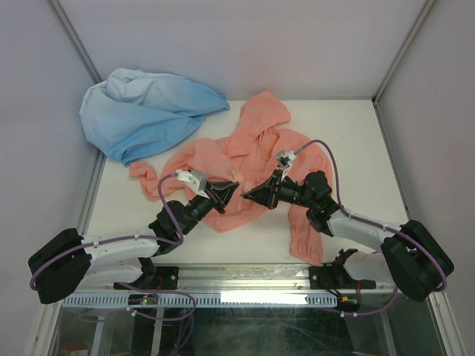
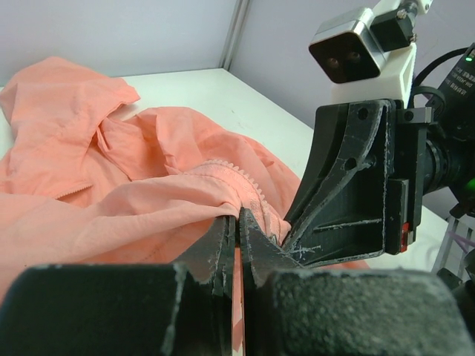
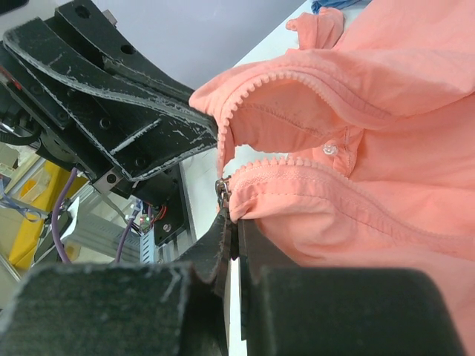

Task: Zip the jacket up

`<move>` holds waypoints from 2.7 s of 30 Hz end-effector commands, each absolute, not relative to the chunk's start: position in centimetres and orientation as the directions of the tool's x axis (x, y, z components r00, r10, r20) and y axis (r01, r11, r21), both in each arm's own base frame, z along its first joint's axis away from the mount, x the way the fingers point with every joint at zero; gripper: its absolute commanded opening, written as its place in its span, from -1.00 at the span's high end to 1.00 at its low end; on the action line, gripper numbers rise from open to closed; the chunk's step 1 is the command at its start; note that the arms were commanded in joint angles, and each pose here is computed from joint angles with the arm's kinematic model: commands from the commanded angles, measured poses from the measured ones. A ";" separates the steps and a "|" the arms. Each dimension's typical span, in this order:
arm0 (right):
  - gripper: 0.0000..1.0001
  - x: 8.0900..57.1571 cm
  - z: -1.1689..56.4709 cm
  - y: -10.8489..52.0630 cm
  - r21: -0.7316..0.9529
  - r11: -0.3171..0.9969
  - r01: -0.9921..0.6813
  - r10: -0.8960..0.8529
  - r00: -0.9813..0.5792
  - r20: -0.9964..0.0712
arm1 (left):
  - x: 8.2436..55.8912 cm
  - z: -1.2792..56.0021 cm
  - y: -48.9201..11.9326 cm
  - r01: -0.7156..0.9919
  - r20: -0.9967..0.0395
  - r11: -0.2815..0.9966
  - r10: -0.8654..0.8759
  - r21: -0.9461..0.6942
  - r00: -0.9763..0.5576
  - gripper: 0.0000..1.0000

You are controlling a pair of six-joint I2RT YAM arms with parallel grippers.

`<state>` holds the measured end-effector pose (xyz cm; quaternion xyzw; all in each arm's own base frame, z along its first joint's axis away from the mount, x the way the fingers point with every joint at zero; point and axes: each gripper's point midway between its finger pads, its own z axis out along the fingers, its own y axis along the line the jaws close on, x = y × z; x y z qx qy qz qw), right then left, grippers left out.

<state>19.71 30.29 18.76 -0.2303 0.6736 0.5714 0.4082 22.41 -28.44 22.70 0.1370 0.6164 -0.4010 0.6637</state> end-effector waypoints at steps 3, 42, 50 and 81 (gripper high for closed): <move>1.00 20.1 21.5 30.3 0.536 0.224 -0.814 0.226 -0.492 -0.841 | 22.5 24.9 -29.0 0.716 -0.923 0.634 -0.384 -0.291 -0.035 1.00; 1.00 19.9 21.7 30.6 0.548 0.206 -0.810 0.231 -0.504 -0.832 | 22.9 25.4 -28.8 0.697 -0.921 0.656 -0.388 -0.290 -0.017 1.00; 1.00 20.3 21.9 30.5 0.557 0.221 -0.801 0.248 -0.506 -0.826 | 22.7 25.1 -28.9 0.701 -0.928 0.657 -0.372 -0.279 -0.021 1.00; 1.00 20.5 21.5 30.7 0.573 0.295 -0.764 0.252 -0.516 -0.819 | 23.5 25.6 -28.4 0.650 -0.925 0.704 -0.381 -0.287 0.003 1.00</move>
